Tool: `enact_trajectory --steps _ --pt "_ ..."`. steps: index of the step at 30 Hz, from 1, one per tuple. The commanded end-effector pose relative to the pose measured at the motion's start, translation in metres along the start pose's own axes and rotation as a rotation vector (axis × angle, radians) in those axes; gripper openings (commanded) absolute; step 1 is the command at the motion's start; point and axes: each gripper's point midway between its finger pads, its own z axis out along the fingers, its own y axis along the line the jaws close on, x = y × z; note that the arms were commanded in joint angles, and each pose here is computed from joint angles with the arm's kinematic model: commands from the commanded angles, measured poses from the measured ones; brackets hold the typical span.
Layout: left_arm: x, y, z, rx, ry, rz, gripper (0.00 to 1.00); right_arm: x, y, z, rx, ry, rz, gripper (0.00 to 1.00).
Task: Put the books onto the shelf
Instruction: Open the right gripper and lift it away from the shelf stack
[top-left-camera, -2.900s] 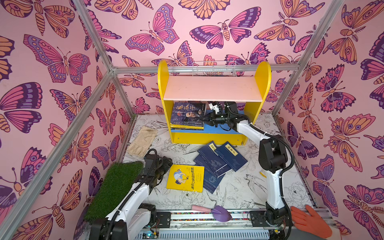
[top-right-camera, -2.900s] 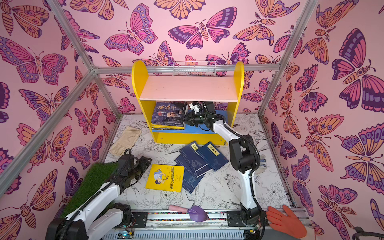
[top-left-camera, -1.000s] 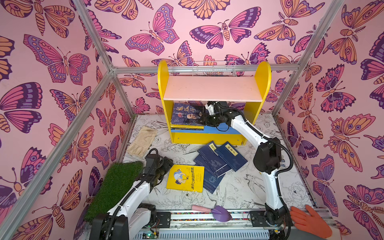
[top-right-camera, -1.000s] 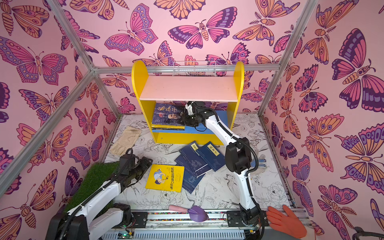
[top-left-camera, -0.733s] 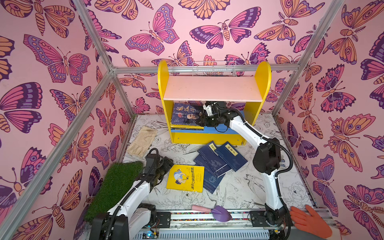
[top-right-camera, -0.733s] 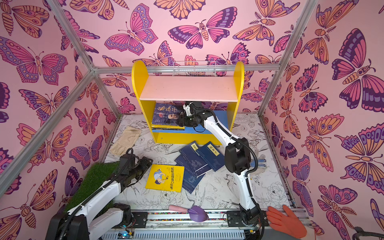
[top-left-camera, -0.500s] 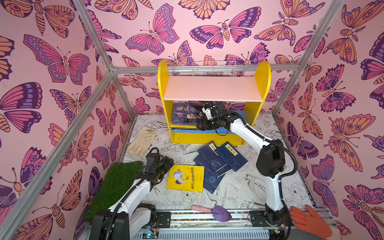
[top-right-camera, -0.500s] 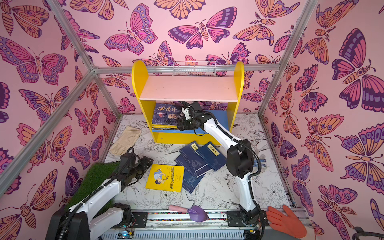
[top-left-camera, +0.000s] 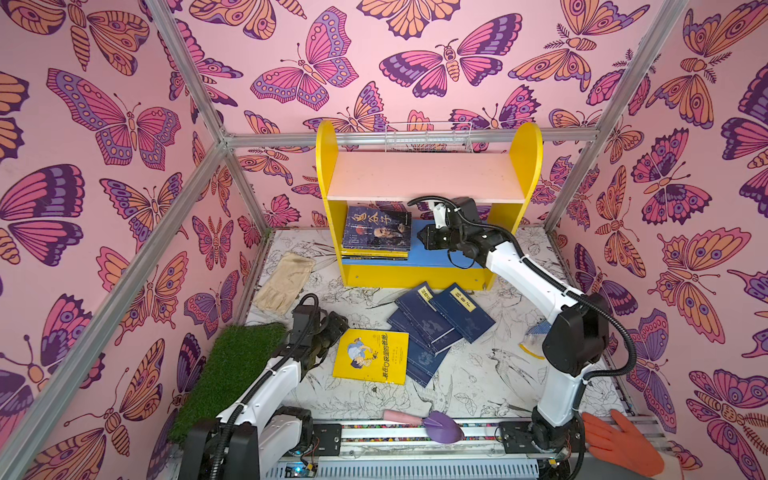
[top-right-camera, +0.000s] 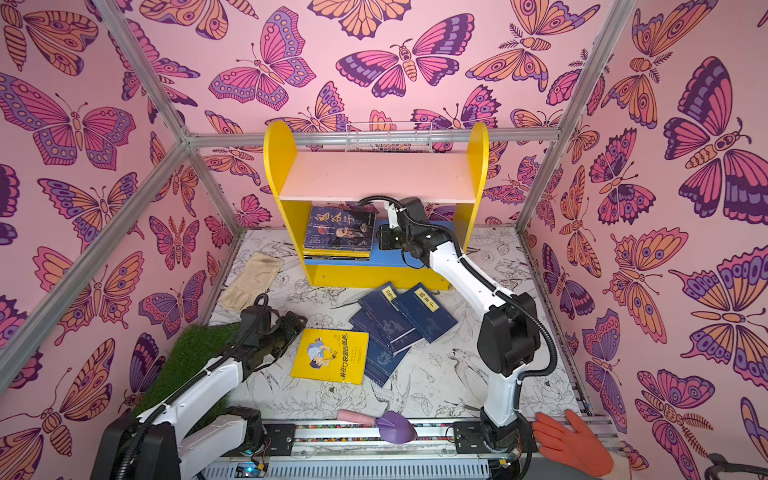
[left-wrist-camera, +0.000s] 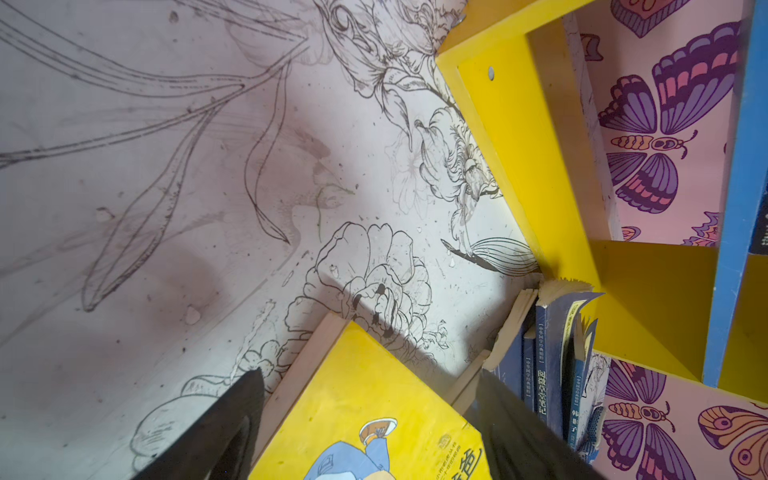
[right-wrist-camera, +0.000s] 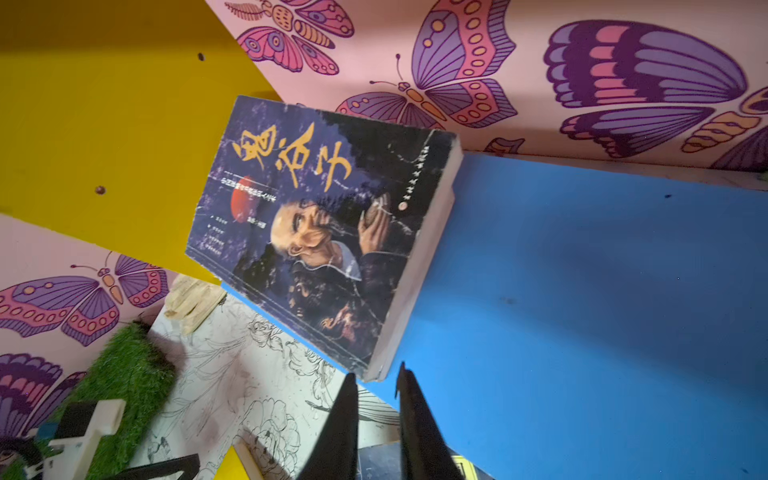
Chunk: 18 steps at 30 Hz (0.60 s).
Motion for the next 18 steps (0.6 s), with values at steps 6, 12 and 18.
enact_trajectory --steps 6,12,18 --pt "0.001 0.002 -0.001 0.003 -0.005 0.010 0.82 -0.006 -0.016 0.025 0.064 -0.035 0.104 0.15" --pt "0.000 -0.002 -0.005 0.034 -0.021 0.023 0.83 0.001 -0.018 0.037 0.022 -0.083 0.153 0.15" --pt "-0.001 -0.001 -0.008 0.040 -0.040 0.031 0.83 0.015 -0.033 0.021 0.048 -0.181 0.164 0.13"
